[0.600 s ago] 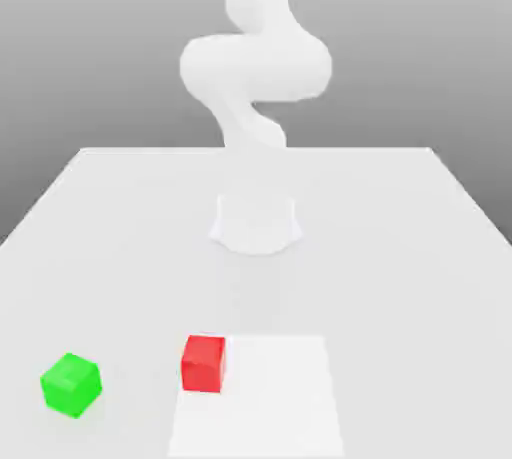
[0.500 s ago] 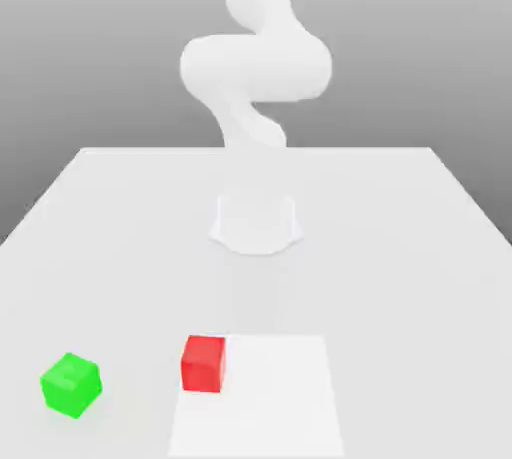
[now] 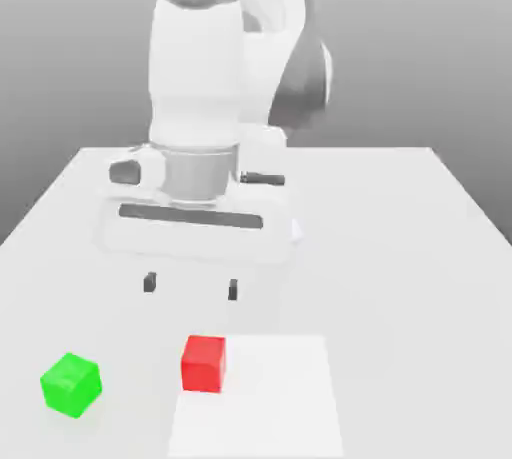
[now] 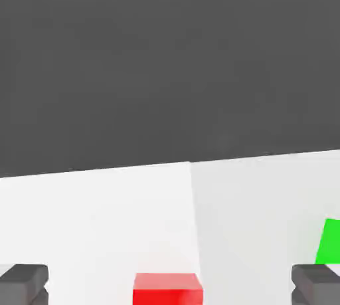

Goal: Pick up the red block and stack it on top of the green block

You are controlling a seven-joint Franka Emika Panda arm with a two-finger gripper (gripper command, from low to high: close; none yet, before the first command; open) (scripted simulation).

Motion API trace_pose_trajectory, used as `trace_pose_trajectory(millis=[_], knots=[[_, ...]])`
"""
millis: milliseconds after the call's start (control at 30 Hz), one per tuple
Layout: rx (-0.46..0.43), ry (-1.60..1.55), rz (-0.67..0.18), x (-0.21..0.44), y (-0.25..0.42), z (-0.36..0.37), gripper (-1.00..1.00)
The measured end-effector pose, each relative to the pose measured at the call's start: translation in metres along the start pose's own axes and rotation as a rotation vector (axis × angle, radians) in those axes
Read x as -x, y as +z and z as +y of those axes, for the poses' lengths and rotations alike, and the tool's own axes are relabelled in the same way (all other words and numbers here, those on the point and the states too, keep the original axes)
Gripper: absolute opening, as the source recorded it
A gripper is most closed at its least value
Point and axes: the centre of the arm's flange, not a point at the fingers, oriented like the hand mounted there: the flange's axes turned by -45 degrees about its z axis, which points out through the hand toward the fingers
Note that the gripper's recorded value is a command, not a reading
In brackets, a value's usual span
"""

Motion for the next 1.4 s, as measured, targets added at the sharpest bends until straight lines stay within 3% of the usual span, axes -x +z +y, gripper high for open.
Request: trace_pose_trajectory(millis=[67, 233, 267, 500, 733, 1400], knots=[[-0.016, 0.007, -0.048, 0.016, 0.031, 0.002, 0.00], [-0.021, 0.006, -0.062, 0.023, 0.084, 0.000, 0.00], [-0.021, 0.005, -0.063, 0.024, 0.094, 0.000, -1.00], [-0.021, 0.006, -0.063, 0.025, 0.096, 0.000, -1.00], [-0.020, 0.040, -0.064, 0.020, 0.039, 0.006, -1.00], [0.019, 1.185, -0.067, -0.019, 0.012, 0.166, -1.00]])
